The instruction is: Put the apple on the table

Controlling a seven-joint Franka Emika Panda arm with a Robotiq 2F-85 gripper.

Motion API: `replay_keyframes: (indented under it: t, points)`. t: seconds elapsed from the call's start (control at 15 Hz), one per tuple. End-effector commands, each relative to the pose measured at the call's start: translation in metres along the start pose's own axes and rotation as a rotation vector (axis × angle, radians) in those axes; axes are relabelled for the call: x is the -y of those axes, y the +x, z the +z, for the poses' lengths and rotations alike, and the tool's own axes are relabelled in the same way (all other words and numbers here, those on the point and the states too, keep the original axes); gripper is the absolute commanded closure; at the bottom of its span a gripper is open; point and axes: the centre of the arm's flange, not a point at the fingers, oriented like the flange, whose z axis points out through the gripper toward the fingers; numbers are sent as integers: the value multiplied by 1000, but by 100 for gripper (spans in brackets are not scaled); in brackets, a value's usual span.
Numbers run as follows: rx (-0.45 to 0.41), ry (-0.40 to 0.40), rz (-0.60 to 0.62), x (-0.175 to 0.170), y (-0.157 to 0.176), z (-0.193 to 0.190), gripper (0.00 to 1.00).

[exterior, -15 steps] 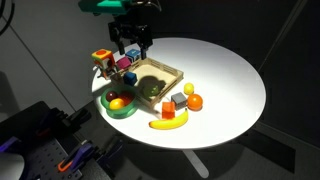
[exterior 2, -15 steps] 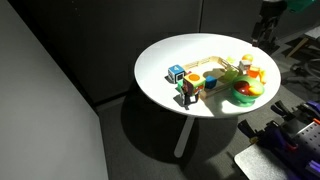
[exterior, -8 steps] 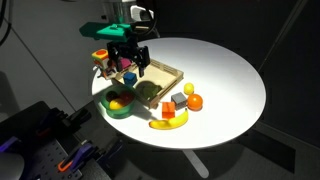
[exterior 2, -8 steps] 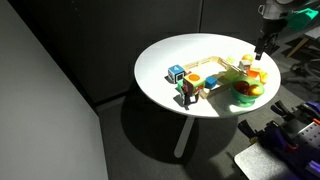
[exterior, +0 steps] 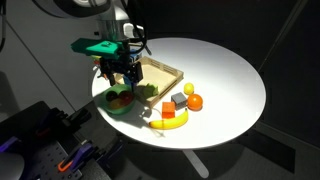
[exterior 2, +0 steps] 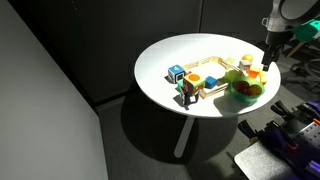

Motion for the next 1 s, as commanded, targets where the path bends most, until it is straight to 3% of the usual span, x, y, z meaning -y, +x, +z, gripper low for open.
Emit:
replay_keyframes:
  t: [0.0,0.47,0.93]
  points:
    - [-30,-25,-23,12,-15,17,0]
    - [-82,-39,-100,39,-12,39,0]
    - [-65,-43,-142,54,-5,52,0]
